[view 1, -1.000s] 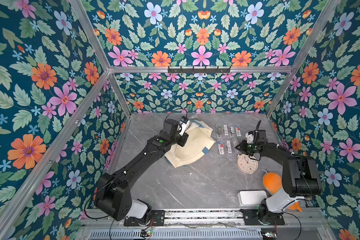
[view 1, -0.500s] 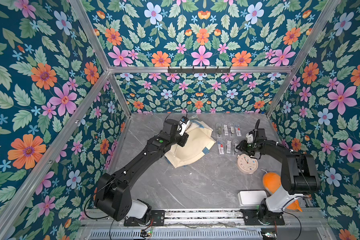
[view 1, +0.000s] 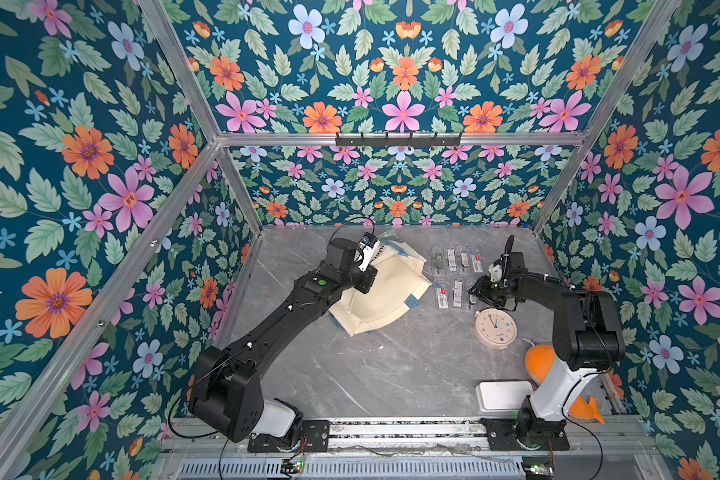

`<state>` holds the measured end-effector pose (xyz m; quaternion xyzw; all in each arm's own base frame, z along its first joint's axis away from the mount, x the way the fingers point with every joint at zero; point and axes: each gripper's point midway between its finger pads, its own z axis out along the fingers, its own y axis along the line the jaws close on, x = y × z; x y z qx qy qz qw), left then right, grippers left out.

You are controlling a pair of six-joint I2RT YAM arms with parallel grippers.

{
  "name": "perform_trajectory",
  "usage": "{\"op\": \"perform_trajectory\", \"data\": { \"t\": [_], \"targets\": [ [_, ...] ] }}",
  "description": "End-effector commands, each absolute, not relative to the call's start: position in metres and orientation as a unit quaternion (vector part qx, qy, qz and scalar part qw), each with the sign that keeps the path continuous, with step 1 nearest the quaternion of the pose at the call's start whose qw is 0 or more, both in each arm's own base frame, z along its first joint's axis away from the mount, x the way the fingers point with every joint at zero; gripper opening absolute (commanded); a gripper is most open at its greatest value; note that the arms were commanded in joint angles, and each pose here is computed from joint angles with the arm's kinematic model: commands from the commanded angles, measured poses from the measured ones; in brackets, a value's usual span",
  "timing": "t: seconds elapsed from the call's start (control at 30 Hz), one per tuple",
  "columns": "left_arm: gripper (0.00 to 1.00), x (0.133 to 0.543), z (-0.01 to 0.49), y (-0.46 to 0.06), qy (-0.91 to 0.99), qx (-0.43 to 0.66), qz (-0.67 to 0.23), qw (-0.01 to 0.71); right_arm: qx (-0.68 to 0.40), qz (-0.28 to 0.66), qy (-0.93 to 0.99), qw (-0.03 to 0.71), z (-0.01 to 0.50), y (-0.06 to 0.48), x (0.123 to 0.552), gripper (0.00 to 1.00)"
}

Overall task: Take out the compass set from the canvas bag
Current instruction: Place the compass set at the center of the board.

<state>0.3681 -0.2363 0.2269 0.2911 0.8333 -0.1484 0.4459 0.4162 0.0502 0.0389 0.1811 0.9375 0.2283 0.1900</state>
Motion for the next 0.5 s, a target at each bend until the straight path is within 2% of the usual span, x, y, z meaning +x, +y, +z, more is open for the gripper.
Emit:
{"op": "perform_trajectory", "data": {
  "t": [0.0,0.47],
  "targets": [
    [0.0,0.369,0.232,-0.238,0.827,0.292,-0.155,0.455,0.177,0.239,0.937,0.185,0.039,0.055,0.419,0.49],
    [0.0,0.368,0.23,-0.238,0.829,0.291,-0.154,0.452,0.163,0.244,0.938,0.185,0.039,0.063,0.429,0.49]
  ]
}}
